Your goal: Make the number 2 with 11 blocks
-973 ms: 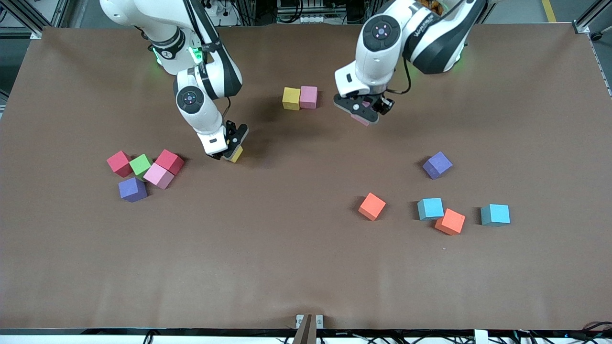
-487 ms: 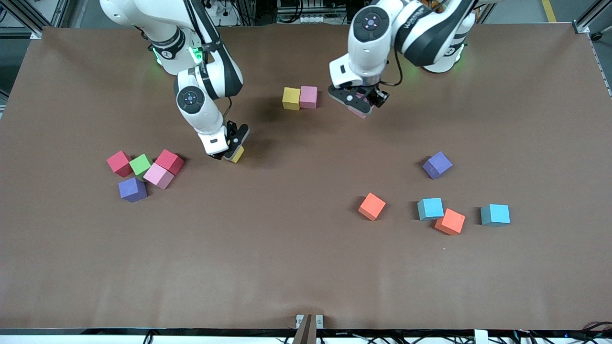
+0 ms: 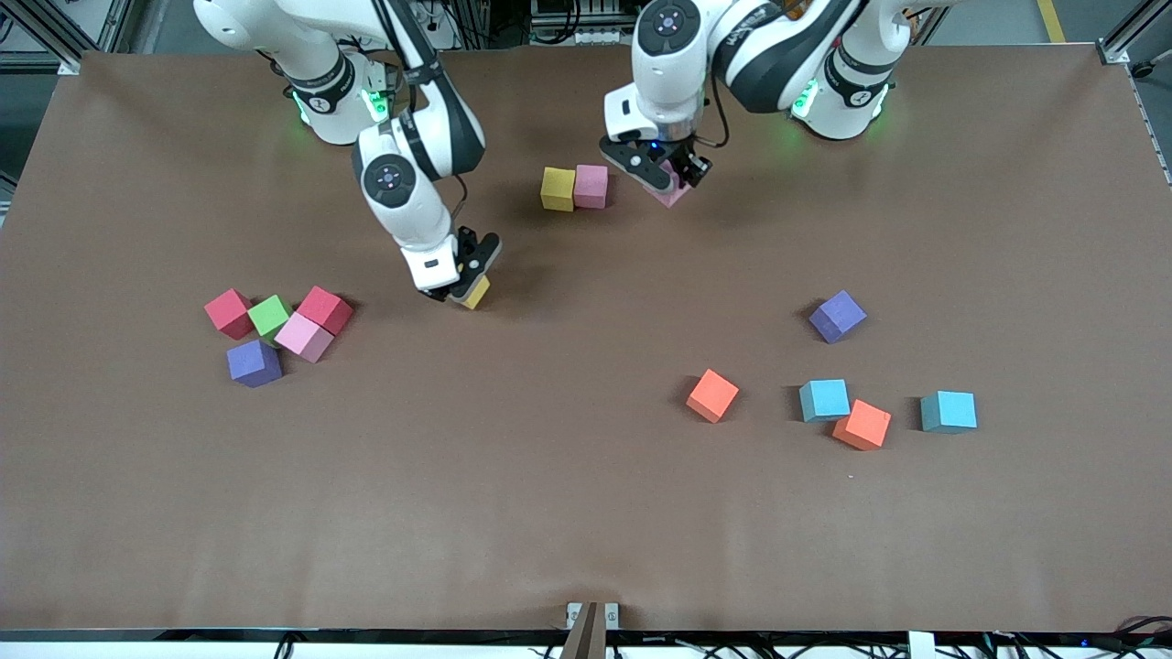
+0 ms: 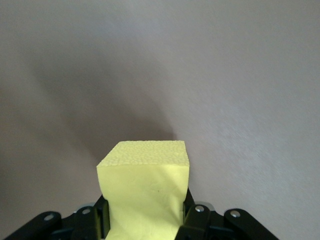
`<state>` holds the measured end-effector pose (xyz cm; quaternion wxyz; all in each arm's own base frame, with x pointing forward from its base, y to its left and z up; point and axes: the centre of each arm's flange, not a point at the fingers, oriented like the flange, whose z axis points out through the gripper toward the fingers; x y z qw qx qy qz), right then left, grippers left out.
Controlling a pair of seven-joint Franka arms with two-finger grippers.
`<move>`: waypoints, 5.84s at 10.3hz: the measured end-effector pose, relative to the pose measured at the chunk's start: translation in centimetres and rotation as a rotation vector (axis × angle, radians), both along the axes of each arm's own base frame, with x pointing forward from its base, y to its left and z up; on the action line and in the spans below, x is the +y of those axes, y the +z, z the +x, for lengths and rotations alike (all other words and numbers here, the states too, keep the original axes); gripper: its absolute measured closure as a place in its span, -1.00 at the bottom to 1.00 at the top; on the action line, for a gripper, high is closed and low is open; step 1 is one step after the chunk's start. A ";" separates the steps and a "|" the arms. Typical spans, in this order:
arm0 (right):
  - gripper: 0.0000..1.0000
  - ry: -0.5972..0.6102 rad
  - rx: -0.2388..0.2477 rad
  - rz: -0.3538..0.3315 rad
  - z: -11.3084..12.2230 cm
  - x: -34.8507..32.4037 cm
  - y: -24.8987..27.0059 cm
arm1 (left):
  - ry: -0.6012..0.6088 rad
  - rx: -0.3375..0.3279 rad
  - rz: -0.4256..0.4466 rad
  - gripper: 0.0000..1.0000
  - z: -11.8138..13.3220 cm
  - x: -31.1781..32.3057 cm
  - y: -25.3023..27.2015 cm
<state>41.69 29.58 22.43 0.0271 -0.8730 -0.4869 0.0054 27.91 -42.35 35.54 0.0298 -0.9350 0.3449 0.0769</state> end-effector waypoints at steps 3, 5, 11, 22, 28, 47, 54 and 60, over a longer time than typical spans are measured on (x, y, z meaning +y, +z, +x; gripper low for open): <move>-0.07 -0.078 -0.004 0.006 -1.3 2.8 0.5 | -0.050 -0.014 -0.006 -0.11 -5.0 -1.4 -2.6; -0.07 -0.171 -0.007 0.013 -2.1 4.6 1.0 | -0.070 -0.033 -0.036 -0.11 -6.2 -1.4 -3.9; -0.07 -0.579 0.024 0.021 -4.5 10.1 3.0 | -0.192 -0.077 -0.128 -0.11 -7.9 -1.2 -5.8; -0.07 -0.990 0.085 -0.017 1.8 5.3 4.6 | -0.473 -0.107 -0.131 -0.11 -5.2 -1.8 -4.9; -0.07 -1.208 0.141 -0.062 4.5 4.5 7.8 | -0.628 -0.084 -0.089 -0.11 -5.8 -2.3 -7.5; -0.07 -1.259 0.205 0.040 5.9 3.0 5.0 | -0.802 -0.033 -0.048 -0.11 -7.6 -5.3 -12.6; -0.07 -1.241 0.186 0.025 5.7 3.4 4.5 | -0.814 -0.029 -0.034 -0.11 -8.4 -5.9 -13.8; -0.07 -1.243 0.185 0.026 5.7 3.4 4.5 | -0.809 -0.026 -0.037 -0.11 -8.7 -6.5 -14.2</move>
